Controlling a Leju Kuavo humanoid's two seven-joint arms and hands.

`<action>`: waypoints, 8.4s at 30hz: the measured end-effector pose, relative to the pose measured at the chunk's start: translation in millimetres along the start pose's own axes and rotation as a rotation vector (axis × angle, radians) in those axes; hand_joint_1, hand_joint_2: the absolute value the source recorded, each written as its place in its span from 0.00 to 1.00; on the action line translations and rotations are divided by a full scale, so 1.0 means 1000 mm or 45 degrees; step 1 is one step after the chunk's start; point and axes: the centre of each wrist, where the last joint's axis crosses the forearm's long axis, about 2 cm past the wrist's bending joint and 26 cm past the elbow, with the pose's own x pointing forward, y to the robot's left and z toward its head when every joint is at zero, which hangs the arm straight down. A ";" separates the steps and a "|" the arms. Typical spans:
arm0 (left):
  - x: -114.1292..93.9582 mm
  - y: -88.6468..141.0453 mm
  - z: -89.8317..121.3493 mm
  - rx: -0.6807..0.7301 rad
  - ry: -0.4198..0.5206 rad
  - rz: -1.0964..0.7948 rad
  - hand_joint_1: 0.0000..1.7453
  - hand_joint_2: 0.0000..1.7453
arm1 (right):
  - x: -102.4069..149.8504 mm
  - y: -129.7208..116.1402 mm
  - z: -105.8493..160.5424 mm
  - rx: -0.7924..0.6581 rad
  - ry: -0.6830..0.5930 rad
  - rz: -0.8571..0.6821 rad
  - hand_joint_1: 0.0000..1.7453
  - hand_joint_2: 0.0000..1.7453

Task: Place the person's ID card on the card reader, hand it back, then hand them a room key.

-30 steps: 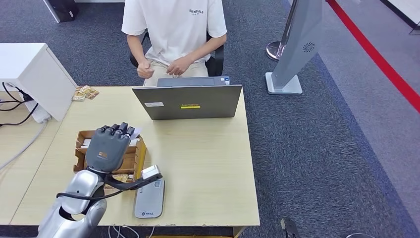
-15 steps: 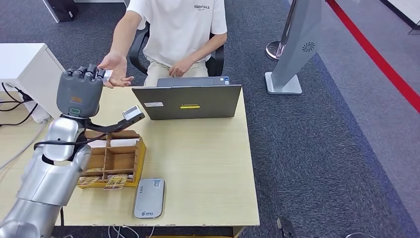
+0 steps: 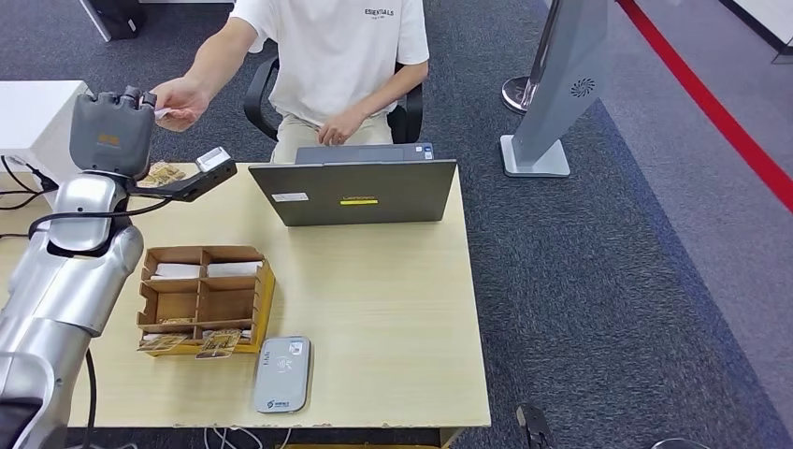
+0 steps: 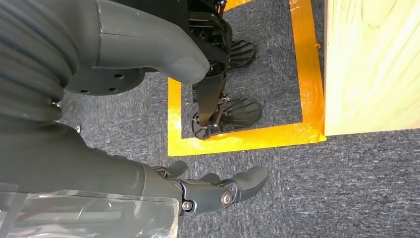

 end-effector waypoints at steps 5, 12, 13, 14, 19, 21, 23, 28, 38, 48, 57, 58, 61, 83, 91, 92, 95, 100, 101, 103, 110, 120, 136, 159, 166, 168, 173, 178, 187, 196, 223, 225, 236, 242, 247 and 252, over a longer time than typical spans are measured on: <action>-0.001 -0.004 0.004 -0.029 0.011 0.032 0.00 1.00 | -0.001 0.000 0.000 0.000 -0.002 0.006 0.00 1.00; 0.005 -0.008 0.014 -0.040 -0.006 0.061 0.00 1.00 | -0.002 0.000 0.000 0.001 -0.002 0.012 0.00 1.00; 0.006 -0.008 0.016 -0.036 -0.010 0.069 0.00 1.00 | -0.002 0.000 0.000 0.001 -0.003 0.012 0.00 1.00; 0.008 -0.008 0.019 -0.030 -0.015 0.079 0.00 1.00 | -0.002 0.000 0.000 0.000 -0.004 0.011 0.00 1.00; 0.027 -0.005 0.048 0.025 -0.052 0.163 0.00 1.00 | -0.007 -0.001 0.001 -0.008 -0.005 -0.015 0.00 1.00; 0.036 -0.002 0.065 0.041 -0.065 0.202 0.00 1.00 | -0.010 -0.002 0.002 -0.012 -0.002 -0.029 0.00 1.00; 0.043 0.002 0.081 0.054 -0.076 0.238 0.00 1.00 | -0.014 -0.003 0.003 -0.017 0.001 -0.045 0.00 1.00; 0.059 0.007 0.127 0.035 -0.095 0.327 0.00 1.00 | -0.029 -0.005 0.006 -0.034 0.043 -0.071 0.00 1.00; 0.078 0.005 0.222 -0.193 -0.090 0.447 0.00 1.00 | -0.055 -0.010 0.013 -0.076 0.140 -0.117 0.00 1.00; 0.078 0.005 0.264 -0.378 -0.064 0.468 0.00 1.00 | -0.058 -0.012 0.014 -0.090 0.154 -0.129 0.00 1.00; 0.082 0.009 0.283 -0.402 -0.065 0.467 0.00 1.00 | -0.059 -0.012 0.014 -0.089 0.151 -0.115 0.00 1.00; 0.083 0.010 0.283 -0.378 -0.070 0.459 0.00 1.00 | -0.059 -0.012 0.014 -0.088 0.151 -0.112 0.00 1.00; 0.087 0.013 0.282 -0.268 -0.078 0.431 0.00 1.00 | -0.059 -0.012 0.014 -0.087 0.151 -0.106 0.00 1.00; 0.094 0.029 0.294 -0.414 -0.061 0.365 0.00 1.00 | -0.062 -0.012 0.015 -0.117 0.188 -0.162 0.00 1.00; 0.070 0.024 0.302 -0.568 0.015 0.276 0.00 1.00 | -0.063 -0.013 0.015 -0.123 0.196 -0.175 0.00 1.00; 0.068 0.023 0.302 -0.572 0.023 0.270 0.00 1.00 | -0.063 -0.013 0.015 -0.123 0.196 -0.175 0.00 1.00; 0.063 0.023 0.303 -0.578 0.042 0.256 0.00 1.00 | -0.063 -0.013 0.015 -0.122 0.198 -0.170 0.00 1.00; 0.058 0.022 0.303 -0.578 0.072 0.233 0.00 1.00 | -0.063 -0.013 0.015 -0.121 0.202 -0.166 0.00 1.00; 0.058 0.022 0.303 -0.578 0.078 0.227 0.00 1.00 | -0.063 -0.013 0.015 -0.121 0.203 -0.165 0.00 1.00; 0.057 0.021 0.304 -0.578 0.089 0.217 0.00 1.00 | -0.063 -0.013 0.015 -0.121 0.206 -0.165 0.00 1.00; 0.049 0.018 0.306 -0.591 0.157 0.179 0.00 1.00 | -0.064 -0.013 0.015 -0.121 0.221 -0.162 0.00 1.00; 0.043 0.008 0.310 -0.575 0.214 0.148 0.00 1.00 | -0.064 -0.013 0.015 -0.116 0.224 -0.154 0.00 1.00; 0.043 -0.005 0.309 -0.378 0.225 0.132 0.00 1.00 | -0.063 -0.012 0.015 -0.086 0.182 -0.131 0.00 1.00; 0.028 -0.006 0.293 -0.333 0.295 0.103 0.00 1.00 | -0.054 -0.010 0.012 -0.064 0.099 -0.144 0.00 1.00; 0.029 -0.008 0.315 -0.498 0.296 0.144 0.00 1.00 | -0.060 -0.012 0.014 -0.095 0.219 -0.128 0.00 1.00; 0.031 -0.008 0.320 -0.522 0.297 0.152 0.00 1.00 | -0.062 -0.012 0.015 -0.097 0.226 -0.126 0.00 1.00; 0.033 -0.010 0.324 -0.591 0.302 0.176 0.00 1.00 | -0.062 -0.012 0.015 -0.098 0.229 -0.124 0.00 1.00; 0.036 -0.011 0.325 -0.619 0.294 0.188 0.00 1.00 | -0.062 -0.012 0.015 -0.097 0.229 -0.121 0.00 1.00; 0.038 -0.011 0.326 -0.626 0.286 0.194 1.00 1.00 | -0.062 -0.012 0.015 -0.098 0.229 -0.119 0.00 1.00; 0.039 -0.010 0.327 -0.613 0.287 0.201 1.00 1.00 | -0.062 -0.012 0.015 -0.099 0.240 -0.108 0.00 1.00; 0.041 -0.006 0.333 -0.591 0.265 0.198 1.00 1.00 | -0.064 -0.009 0.016 -0.095 0.264 -0.078 0.00 1.00; 0.042 -0.004 0.331 -0.582 0.253 0.198 1.00 1.00 | -0.064 -0.009 0.016 -0.095 0.266 -0.080 0.00 1.00; 0.030 0.018 0.304 -0.675 0.084 0.204 1.00 1.00 | -0.067 -0.009 0.017 -0.115 0.298 -0.108 0.00 1.00; 0.013 0.042 0.272 -0.551 -0.052 0.173 1.00 1.00 | -0.070 -0.007 0.018 -0.122 0.309 -0.123 0.00 1.00; 0.008 0.054 0.253 -0.475 -0.117 0.178 1.00 1.00 | -0.070 -0.006 0.018 -0.121 0.314 -0.125 0.00 1.00; 0.003 0.060 0.237 -0.461 -0.171 0.188 1.00 1.00 | -0.070 -0.005 0.019 -0.119 0.316 -0.127 0.00 1.00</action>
